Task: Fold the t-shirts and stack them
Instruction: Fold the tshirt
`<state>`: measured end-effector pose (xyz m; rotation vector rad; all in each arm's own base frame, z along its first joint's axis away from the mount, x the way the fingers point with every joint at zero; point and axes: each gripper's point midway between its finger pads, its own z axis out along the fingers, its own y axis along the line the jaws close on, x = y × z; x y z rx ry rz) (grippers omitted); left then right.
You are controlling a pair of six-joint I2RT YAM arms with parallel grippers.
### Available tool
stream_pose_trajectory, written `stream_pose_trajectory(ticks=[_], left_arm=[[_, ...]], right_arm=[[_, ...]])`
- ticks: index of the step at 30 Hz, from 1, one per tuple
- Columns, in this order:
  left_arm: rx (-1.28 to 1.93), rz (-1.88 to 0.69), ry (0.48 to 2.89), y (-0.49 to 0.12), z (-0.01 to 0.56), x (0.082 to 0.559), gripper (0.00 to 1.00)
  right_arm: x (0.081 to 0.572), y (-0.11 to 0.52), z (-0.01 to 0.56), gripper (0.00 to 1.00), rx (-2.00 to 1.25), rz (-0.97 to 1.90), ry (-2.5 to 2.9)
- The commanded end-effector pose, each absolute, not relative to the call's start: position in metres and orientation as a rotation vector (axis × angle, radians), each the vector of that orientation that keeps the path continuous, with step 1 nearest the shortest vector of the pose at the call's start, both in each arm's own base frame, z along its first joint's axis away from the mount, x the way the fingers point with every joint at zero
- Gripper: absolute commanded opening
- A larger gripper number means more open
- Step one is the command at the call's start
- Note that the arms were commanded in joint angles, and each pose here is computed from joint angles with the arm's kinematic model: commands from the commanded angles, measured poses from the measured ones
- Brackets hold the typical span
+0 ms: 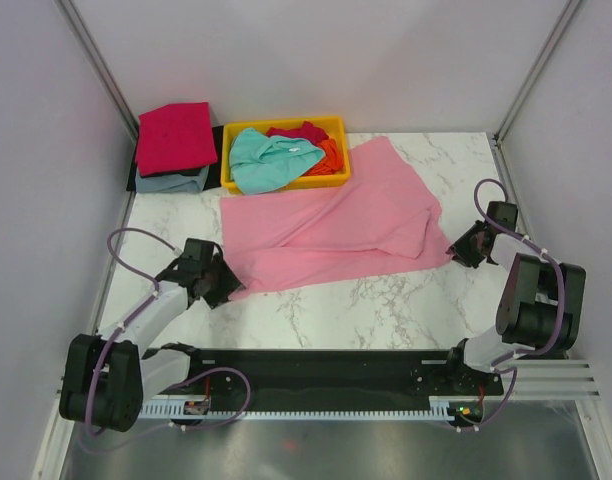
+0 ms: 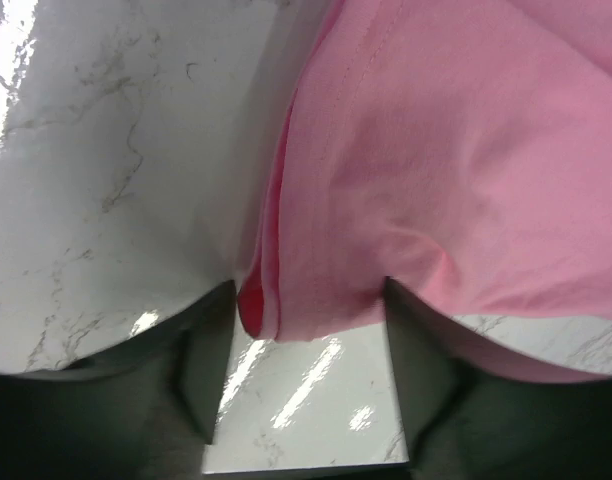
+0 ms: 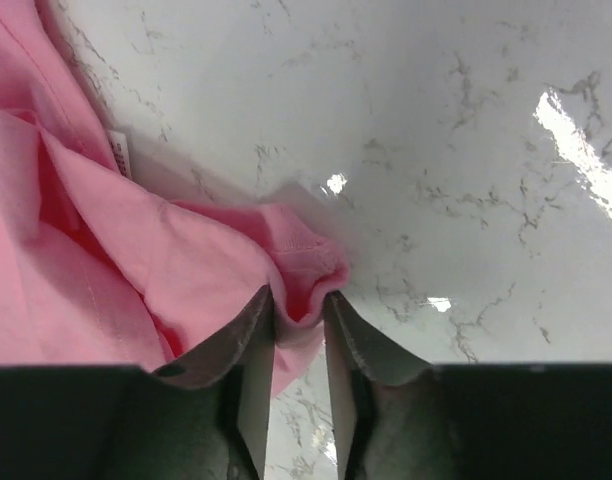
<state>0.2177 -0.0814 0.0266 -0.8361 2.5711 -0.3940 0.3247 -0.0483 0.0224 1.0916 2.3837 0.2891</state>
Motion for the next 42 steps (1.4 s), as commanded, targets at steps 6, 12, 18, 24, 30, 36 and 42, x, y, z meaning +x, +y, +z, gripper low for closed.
stream_pose_trajectory(ticks=[6, 12, 18, 24, 30, 36, 42], left_arm=[[-0.875, -0.422, 2.431, -0.08, 0.031, 0.241, 0.14], [-0.825, -0.317, 2.444, -0.068, 0.051, 0.247, 0.02], [-0.821, -0.31, 2.436, -0.063, 0.055, 0.229, 0.02], [-0.841, -0.311, 2.469, -0.064, 0.055, 0.213, 0.02], [-0.876, -0.485, 2.485, -0.084, 0.058, 0.199, 0.53], [-0.769, -0.546, 2.373, -0.084, 0.114, 0.204, 0.85], [-0.48, -0.43, 2.261, -0.07, 0.182, 0.225, 0.81]], right_arm=[[0.327, -0.055, 0.017, 0.03, 1.095, 0.255, 2.355], [0.311, -0.076, 0.032, 0.0, 1.172, 0.181, 2.293], [0.279, -0.099, 0.042, 0.0, 1.264, 0.083, 2.229], [0.252, -0.1, 0.039, 0.0, 1.319, 0.059, 2.21], [0.231, -0.107, 0.032, 0.53, 1.386, 0.044, 2.222], [0.241, -0.115, 0.066, 0.93, 1.35, 0.092, 2.161], [0.259, -0.088, 0.103, 0.94, 1.187, 0.147, 2.077]])
